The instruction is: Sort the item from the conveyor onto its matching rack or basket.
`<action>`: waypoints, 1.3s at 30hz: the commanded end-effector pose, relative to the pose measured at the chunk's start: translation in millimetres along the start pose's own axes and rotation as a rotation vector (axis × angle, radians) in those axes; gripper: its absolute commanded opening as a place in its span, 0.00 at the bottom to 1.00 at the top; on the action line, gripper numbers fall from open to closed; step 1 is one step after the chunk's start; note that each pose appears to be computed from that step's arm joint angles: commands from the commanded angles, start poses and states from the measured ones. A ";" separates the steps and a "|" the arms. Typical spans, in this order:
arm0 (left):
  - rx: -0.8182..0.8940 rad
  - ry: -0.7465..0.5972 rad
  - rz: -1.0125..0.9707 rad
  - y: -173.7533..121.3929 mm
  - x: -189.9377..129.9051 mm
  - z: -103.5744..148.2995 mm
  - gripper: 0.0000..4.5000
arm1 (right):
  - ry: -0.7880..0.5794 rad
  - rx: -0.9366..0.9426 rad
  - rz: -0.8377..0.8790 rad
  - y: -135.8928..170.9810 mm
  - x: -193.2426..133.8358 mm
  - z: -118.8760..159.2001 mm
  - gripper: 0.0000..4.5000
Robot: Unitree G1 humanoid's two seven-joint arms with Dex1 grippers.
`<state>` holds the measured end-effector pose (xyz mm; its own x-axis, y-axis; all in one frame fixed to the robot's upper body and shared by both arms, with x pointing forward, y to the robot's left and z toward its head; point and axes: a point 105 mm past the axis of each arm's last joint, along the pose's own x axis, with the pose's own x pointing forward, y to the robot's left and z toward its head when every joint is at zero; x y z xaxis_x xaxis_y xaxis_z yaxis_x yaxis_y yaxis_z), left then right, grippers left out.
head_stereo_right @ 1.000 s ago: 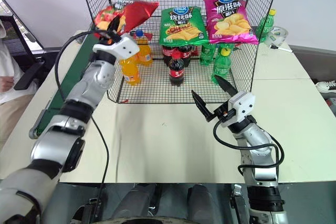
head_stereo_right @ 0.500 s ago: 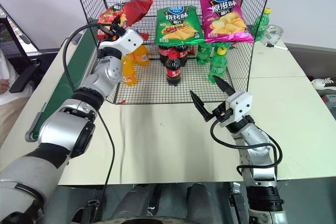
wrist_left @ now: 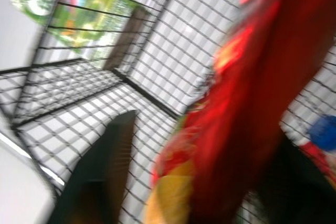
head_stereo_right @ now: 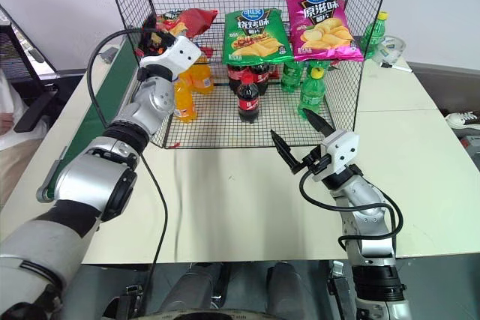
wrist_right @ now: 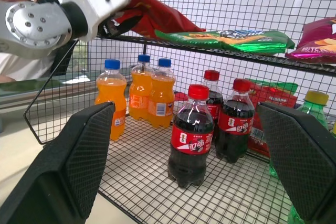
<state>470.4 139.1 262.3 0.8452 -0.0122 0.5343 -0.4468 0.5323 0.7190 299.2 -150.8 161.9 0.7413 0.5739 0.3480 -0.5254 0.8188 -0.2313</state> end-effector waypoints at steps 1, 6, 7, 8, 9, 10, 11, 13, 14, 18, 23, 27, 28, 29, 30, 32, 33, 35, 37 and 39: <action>-0.029 -0.056 0.025 11.2 5.2 14.4 0.84 | -0.044 -0.025 0.019 0.1 2.1 13.6 1.00; -0.060 -0.105 0.011 16.1 -7.7 13.9 0.84 | -0.038 -0.029 0.021 -1.9 1.2 12.5 1.00; -0.061 -0.111 0.009 17.8 -10.6 13.6 0.84 | -0.037 -0.028 0.022 -1.8 1.1 12.3 1.00; -0.062 -0.112 0.005 19.2 -13.5 12.9 0.84 | -0.037 -0.028 0.024 -1.7 0.9 12.2 1.00; -0.065 -0.120 -0.002 20.6 -18.1 12.9 0.84 | -0.037 -0.028 0.024 -1.8 1.0 12.0 1.00; -0.064 -0.135 -0.010 22.5 -23.1 13.7 0.84 | -0.037 -0.027 0.022 -2.2 1.1 11.9 1.00; -0.067 -0.155 -0.034 24.0 -31.9 14.1 0.84 | -0.037 -0.027 0.021 -2.8 0.9 11.7 1.00; -0.076 -0.160 -0.060 31.2 -46.1 11.4 0.84 | -0.032 -0.028 0.021 -3.7 0.0 10.8 1.00; -0.090 -0.154 -0.069 35.2 -51.0 9.8 0.84 | -0.030 -0.029 0.023 -3.9 -0.7 10.6 1.00; -0.171 -0.168 -0.131 46.3 -68.9 8.5 0.84 | -0.023 -0.033 0.020 -8.1 -5.3 11.1 1.00; -0.316 -0.147 -0.224 64.3 -95.3 -8.3 0.84 | 0.005 -0.061 0.025 -17.9 -15.0 13.2 1.00; -0.703 -0.031 -0.394 60.7 -124.1 -35.0 0.84 | 0.021 -0.060 0.058 -24.5 -26.5 20.6 1.00; -0.816 0.024 -0.446 58.1 -133.7 -46.4 0.84 | 0.041 -0.057 0.074 -26.2 -31.9 19.3 1.00; -0.900 0.076 -0.506 55.3 -144.1 -57.8 0.84 | 0.066 -0.067 0.089 -29.2 -38.1 17.6 1.00; -0.940 0.095 -0.551 56.4 -152.8 -64.6 0.84 | 0.084 -0.071 0.098 -32.5 -43.0 17.2 1.00; -0.935 0.115 -0.635 62.5 -170.3 -76.8 0.84 | 0.107 -0.075 0.121 -38.8 -50.8 20.7 1.00; -0.912 0.157 -0.657 63.8 -177.0 -86.0 0.84 | 0.122 -0.085 0.127 -43.3 -54.6 22.7 1.00; -0.874 0.183 -0.692 68.8 -188.2 -96.3 0.84 | 0.148 -0.099 0.138 -51.1 -61.7 26.0 1.00; -0.869 0.154 -0.709 77.8 -195.2 -97.2 0.84 | 0.176 -0.112 0.155 -55.4 -68.0 26.9 1.00; -0.867 0.148 -0.716 83.4 -199.9 -99.7 0.84 | 0.197 -0.105 0.160 -60.3 -74.5 28.5 1.00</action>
<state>298.6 265.7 153.9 0.8845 -0.4655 -0.0294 0.4601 0.8605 0.2188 267.0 -235.3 167.8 0.7249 0.6807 0.1055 -0.6104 0.7057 -0.3596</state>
